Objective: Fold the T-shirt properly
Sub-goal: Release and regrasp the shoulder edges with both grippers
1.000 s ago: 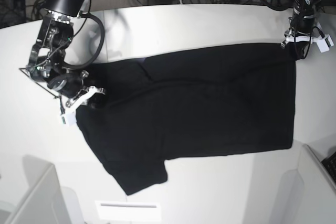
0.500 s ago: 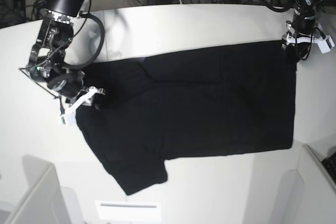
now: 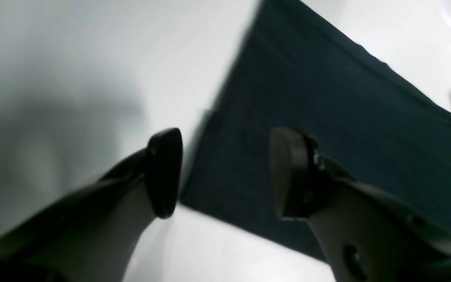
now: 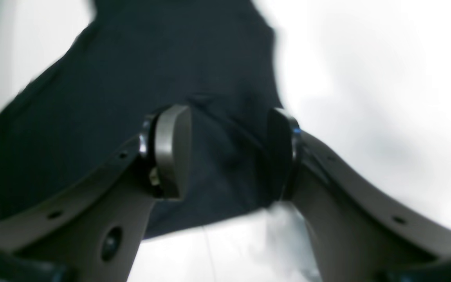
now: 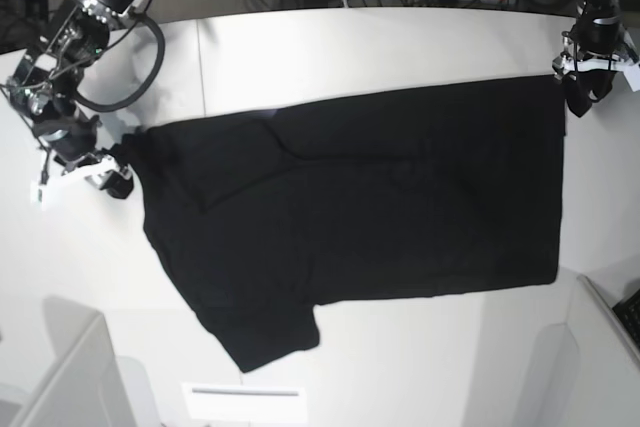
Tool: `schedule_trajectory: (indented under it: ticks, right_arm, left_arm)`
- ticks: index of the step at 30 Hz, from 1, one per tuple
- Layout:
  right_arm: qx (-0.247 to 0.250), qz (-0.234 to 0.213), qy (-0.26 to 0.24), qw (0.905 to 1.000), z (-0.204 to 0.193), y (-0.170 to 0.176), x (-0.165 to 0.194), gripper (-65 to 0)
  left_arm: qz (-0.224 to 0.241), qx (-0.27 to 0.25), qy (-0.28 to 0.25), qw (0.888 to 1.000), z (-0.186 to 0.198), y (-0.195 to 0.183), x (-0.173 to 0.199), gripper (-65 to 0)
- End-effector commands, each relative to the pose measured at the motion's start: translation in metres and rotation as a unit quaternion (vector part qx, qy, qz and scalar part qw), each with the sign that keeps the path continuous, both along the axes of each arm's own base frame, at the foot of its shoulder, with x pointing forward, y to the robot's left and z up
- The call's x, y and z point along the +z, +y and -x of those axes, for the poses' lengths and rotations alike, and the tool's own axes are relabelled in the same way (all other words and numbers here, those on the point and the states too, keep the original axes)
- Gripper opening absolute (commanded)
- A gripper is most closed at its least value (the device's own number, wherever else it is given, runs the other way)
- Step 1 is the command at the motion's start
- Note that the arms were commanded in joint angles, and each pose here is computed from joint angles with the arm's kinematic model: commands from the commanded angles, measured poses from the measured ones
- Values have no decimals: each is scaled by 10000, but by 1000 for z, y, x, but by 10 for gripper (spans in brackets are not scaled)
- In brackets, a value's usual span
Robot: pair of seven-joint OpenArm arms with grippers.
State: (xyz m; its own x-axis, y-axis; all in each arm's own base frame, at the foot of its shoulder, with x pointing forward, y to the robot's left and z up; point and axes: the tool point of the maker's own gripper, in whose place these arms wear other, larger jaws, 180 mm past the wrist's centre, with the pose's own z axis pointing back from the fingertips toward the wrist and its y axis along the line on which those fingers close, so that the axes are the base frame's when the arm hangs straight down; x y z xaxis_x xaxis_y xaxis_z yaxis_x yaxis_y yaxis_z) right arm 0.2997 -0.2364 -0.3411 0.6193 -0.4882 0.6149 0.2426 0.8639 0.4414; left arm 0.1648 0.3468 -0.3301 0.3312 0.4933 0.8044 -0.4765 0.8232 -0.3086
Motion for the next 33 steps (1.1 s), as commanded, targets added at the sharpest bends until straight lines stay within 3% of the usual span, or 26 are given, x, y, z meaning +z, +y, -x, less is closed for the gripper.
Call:
schedule_trajectory:
  ticks: [1, 3, 9, 16, 24, 33]
  right_arm:
    - [-85, 2, -236, 9997, -2, -1, 15, -344]
    - [-253, 36, -118, 9996, 13, -4, 14, -341]
    - [-538, -436, 524, 9962, 58, 17, -27, -282]
    - [-643, -466, 532, 9954, 67, 20, -37, -275]
    - [-703, -628, 713, 9930, 72, 22, -54, -275]
    - [-604, -529, 527, 9954, 69, 20, -59, -275]
  left_arm:
    - [-137, -109, -125, 9998, 1, -1, 10, -304]
    - [-191, -83, -53, 9998, 12, 2, 9, -306]
    - [-171, 147, 235, 9995, 51, 13, -7, -306]
    - [373, 375, 476, 9975, 69, 14, -47, -306]
    - [539, 381, 190, 9976, 45, 11, -50, -306]
    - [897, 268, 94, 9956, 20, 3, -68, -306]
